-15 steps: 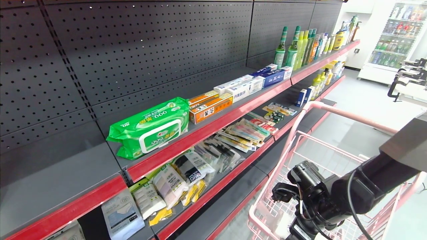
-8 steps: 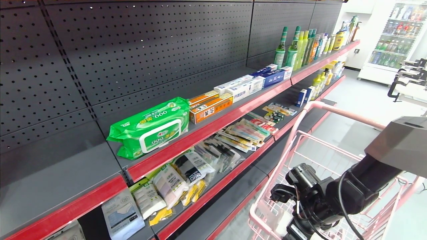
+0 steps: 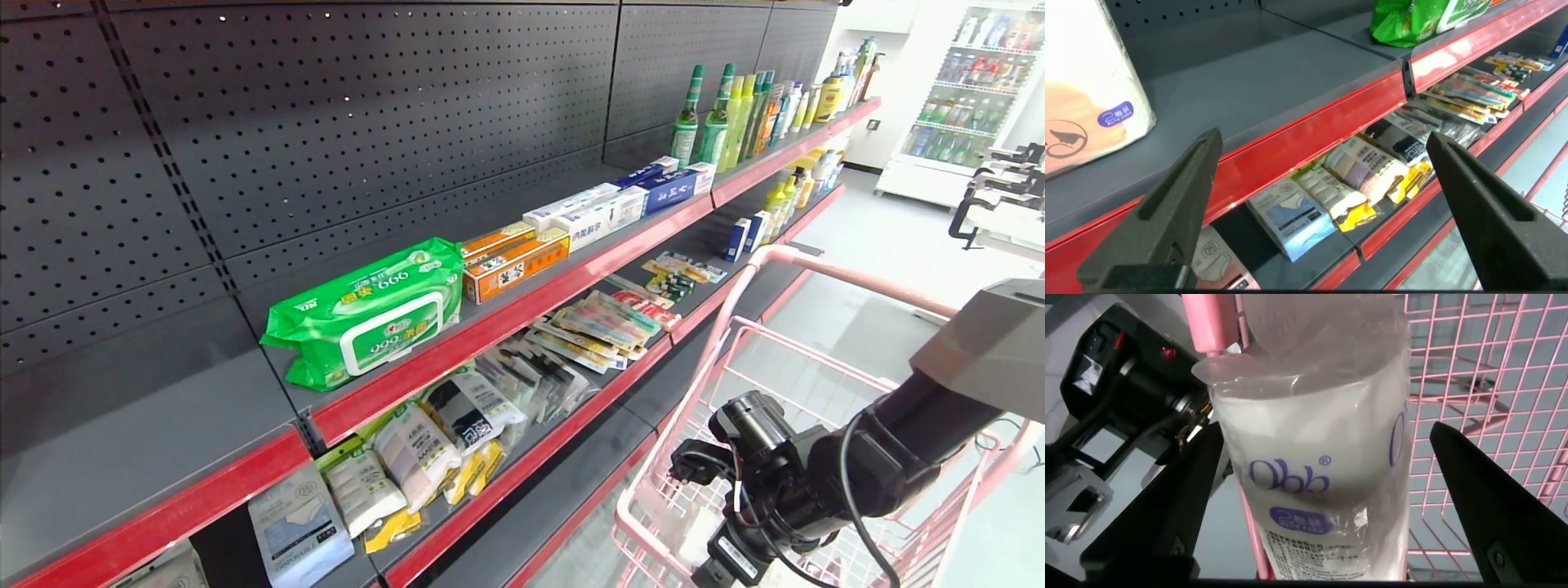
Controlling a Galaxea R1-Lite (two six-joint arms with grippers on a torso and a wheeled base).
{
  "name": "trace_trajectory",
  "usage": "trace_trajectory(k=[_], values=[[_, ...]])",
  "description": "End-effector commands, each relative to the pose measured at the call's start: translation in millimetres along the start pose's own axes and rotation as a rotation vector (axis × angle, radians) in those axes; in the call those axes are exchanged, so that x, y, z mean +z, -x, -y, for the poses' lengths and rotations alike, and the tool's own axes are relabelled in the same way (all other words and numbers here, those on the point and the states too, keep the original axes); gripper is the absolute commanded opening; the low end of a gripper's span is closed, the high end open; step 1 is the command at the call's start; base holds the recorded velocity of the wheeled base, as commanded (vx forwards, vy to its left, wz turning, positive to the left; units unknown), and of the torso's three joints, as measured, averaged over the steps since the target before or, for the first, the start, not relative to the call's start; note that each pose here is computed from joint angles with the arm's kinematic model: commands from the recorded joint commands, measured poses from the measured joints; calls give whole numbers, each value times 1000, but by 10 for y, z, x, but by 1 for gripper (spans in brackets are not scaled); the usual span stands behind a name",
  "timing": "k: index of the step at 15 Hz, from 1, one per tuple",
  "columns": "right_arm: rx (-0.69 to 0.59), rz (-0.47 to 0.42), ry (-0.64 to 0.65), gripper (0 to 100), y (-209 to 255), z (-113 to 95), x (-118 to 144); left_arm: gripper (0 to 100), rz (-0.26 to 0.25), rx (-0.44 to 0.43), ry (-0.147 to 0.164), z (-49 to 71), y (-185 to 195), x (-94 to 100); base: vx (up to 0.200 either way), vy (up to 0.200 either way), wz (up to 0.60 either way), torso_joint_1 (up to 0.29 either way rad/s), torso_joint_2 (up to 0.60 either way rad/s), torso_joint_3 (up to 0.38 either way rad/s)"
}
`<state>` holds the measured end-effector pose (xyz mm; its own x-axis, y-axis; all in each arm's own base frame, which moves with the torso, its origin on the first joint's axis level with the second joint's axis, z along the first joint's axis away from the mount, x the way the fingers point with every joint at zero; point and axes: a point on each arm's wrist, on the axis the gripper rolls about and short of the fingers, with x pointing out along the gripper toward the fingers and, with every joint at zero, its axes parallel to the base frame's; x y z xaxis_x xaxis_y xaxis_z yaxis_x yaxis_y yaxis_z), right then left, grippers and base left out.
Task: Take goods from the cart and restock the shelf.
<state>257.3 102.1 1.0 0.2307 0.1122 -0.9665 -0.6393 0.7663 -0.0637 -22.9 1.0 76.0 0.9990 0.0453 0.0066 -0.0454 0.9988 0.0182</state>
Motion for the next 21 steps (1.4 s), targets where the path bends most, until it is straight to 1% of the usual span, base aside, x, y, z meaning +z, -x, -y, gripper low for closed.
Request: trace_trajectory(k=[1,3,9,11,13,16,21], values=[[-3,14,-3,100,40,7,8,100,0,1,0,0,-1,1,0,0,0,0,0,0],[-7,20,-7,100,50,26,13,100,0,1,0,0,-1,1,0,0,0,0,0,0],[-14,-5,-32,100,-11,142,-38,100,0,1,0,0,-1,1,0,0,0,0,0,0],[-8,-19,-29,100,-59,156,-52,100,1,1,-1,0,-1,2,0,0,0,0,0,0],[-3,-15,-26,100,-95,167,-14,100,1,1,-12,0,-1,2,0,0,0,0,0,0],[13,-3,-6,100,-115,174,26,100,1,-1,-12,0,-1,2,0,0,0,0,0,0],[16,-5,15,100,-106,164,13,100,1,-1,-15,0,-1,2,0,0,0,0,0,0]])
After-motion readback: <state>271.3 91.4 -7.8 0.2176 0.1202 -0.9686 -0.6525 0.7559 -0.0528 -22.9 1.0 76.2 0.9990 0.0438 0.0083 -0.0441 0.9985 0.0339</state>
